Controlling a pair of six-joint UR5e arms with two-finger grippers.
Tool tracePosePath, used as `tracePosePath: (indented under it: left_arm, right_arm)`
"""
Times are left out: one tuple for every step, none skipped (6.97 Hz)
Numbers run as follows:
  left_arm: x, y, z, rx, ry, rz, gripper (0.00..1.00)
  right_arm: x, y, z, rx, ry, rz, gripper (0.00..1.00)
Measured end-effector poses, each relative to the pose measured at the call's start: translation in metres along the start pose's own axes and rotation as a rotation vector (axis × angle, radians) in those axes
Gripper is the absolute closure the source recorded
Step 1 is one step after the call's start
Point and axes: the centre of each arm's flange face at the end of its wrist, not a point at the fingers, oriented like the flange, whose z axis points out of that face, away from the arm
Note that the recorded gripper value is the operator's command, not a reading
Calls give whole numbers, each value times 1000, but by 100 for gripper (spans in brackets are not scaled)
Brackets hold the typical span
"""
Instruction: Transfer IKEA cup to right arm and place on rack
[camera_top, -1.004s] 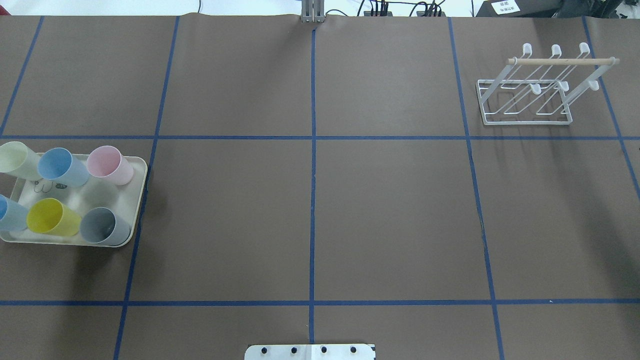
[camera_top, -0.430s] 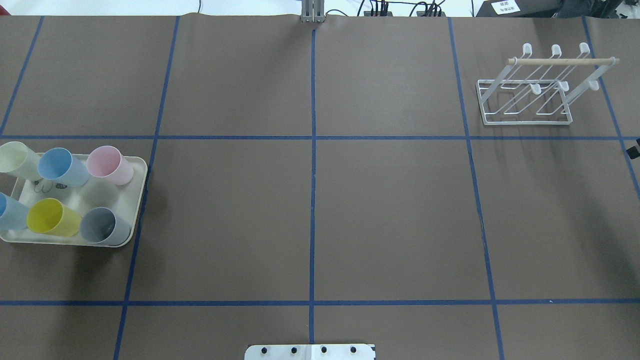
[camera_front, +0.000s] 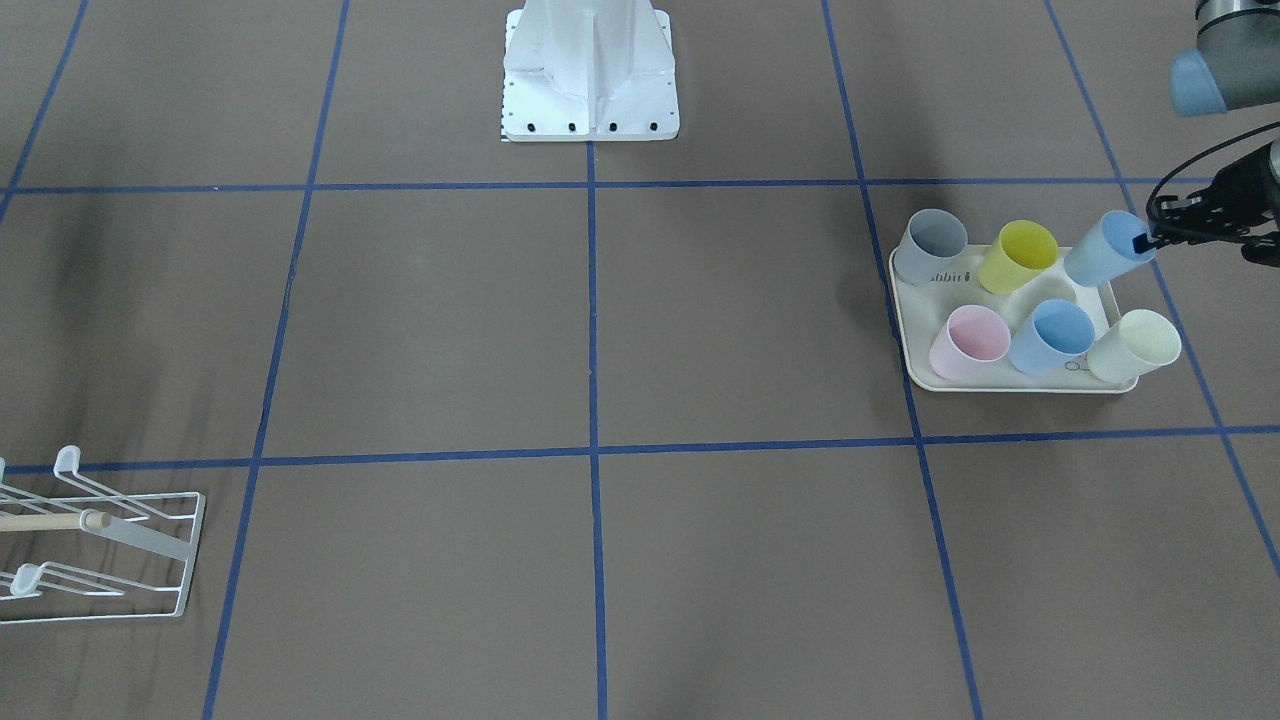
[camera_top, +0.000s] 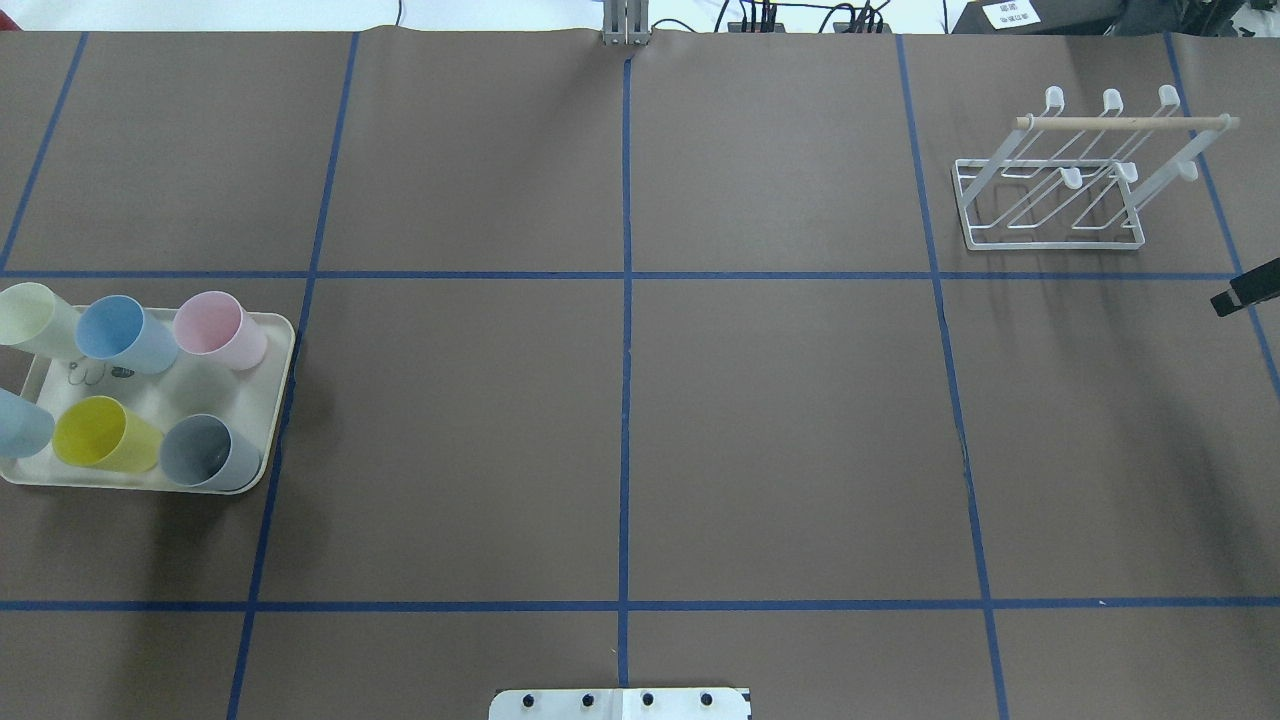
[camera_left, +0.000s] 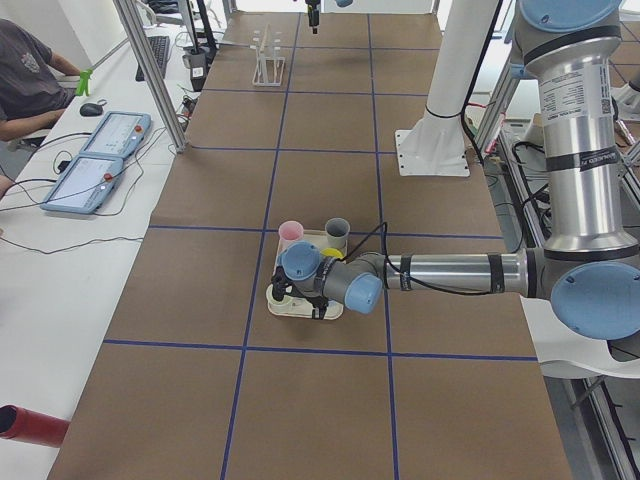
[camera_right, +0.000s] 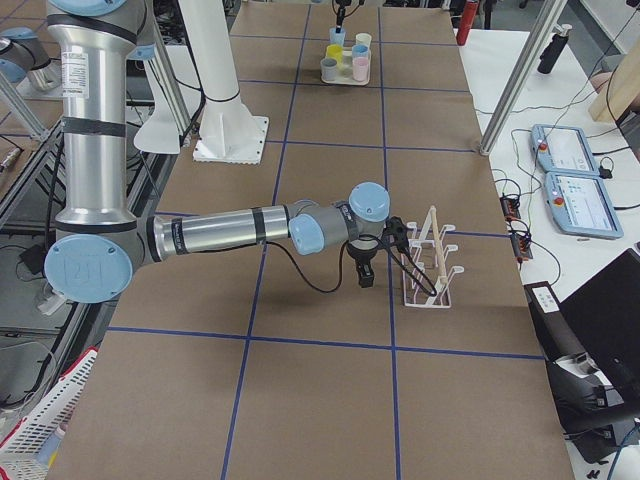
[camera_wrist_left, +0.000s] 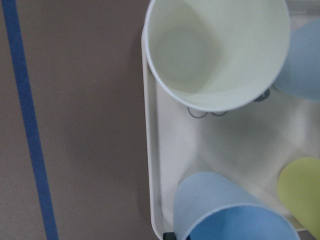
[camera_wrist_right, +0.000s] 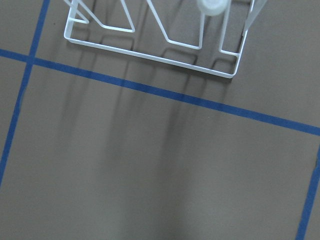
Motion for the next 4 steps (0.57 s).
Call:
tracePosePath:
  left_arm:
    - [-7,-1,-19,40,2,-19,100]
    - [-8,-3,-37,76,2,-36,100]
    - [7,-11,-60,105,4,-61,100]
    - [40,-25,-86,128,13,-118,100]
  right_arm:
    - [-25,-9,9,23,-22,-23,2]
    - [-49,-20,12,58,-50,-37,2]
    - [-71,-29,11,101,-81,-59,2]
    - [-94,-37,9,146,-120,-72,2]
